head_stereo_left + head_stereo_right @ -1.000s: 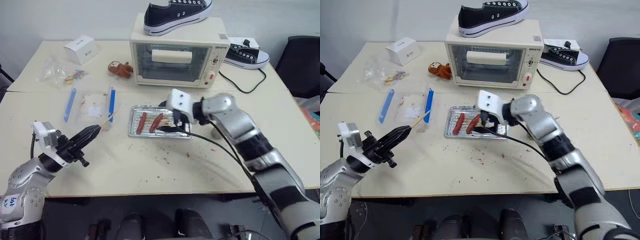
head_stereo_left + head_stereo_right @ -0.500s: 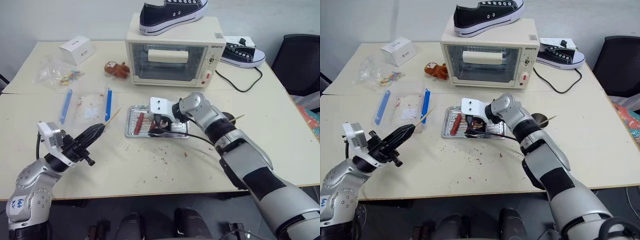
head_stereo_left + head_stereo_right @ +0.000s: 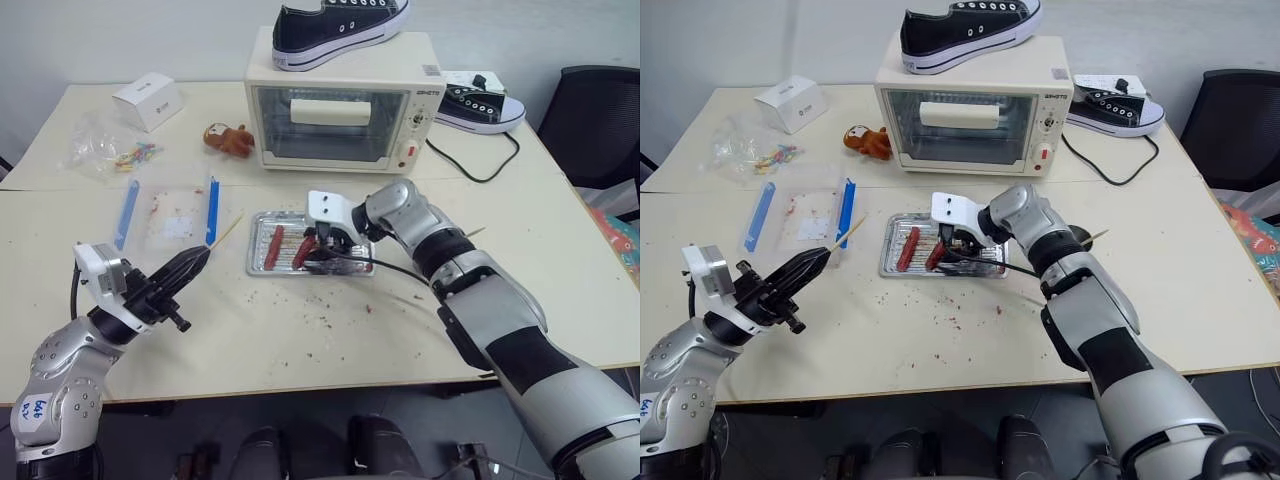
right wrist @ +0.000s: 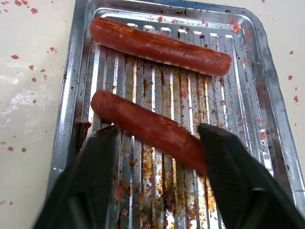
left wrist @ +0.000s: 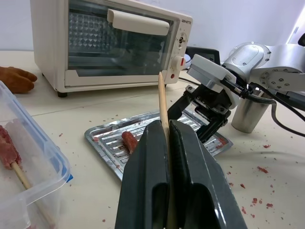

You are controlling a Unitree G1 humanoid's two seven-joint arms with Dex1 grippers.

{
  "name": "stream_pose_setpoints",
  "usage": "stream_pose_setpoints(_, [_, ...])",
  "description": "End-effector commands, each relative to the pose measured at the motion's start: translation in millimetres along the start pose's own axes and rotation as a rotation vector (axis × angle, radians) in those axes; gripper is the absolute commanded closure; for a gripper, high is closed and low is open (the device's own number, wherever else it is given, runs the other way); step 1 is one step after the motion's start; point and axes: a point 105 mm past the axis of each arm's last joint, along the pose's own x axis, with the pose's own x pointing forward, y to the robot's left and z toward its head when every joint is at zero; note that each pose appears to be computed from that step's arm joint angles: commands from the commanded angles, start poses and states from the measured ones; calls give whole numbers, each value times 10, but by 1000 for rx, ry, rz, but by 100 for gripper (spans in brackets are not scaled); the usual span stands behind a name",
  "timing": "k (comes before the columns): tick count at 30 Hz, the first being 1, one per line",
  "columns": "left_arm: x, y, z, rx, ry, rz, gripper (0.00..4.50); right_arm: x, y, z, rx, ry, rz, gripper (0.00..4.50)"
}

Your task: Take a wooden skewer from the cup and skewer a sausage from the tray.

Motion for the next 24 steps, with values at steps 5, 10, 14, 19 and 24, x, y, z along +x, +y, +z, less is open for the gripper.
stream_pose_setpoints(5, [44, -21, 94, 45, -26, -15, 450, -70, -50, 79, -46, 1, -2, 260])
stream_pose_setpoints(10, [56, -4, 97, 48, -26, -16, 450, -44, 31, 49, -67, 24, 58, 260])
stream_pose_setpoints(14, [64, 4, 103, 51, -29, -15, 450, -33, 58, -64, -81, 71, 60, 260])
stream_pose_setpoints(19, [57, 8, 103, 55, -29, -10, 450, -105, 22, -59, -104, 74, 52, 260])
stream_pose_setpoints(24, [60, 8, 88, 52, -29, -10, 450, -113, -92, -15, -178, 56, -57, 260])
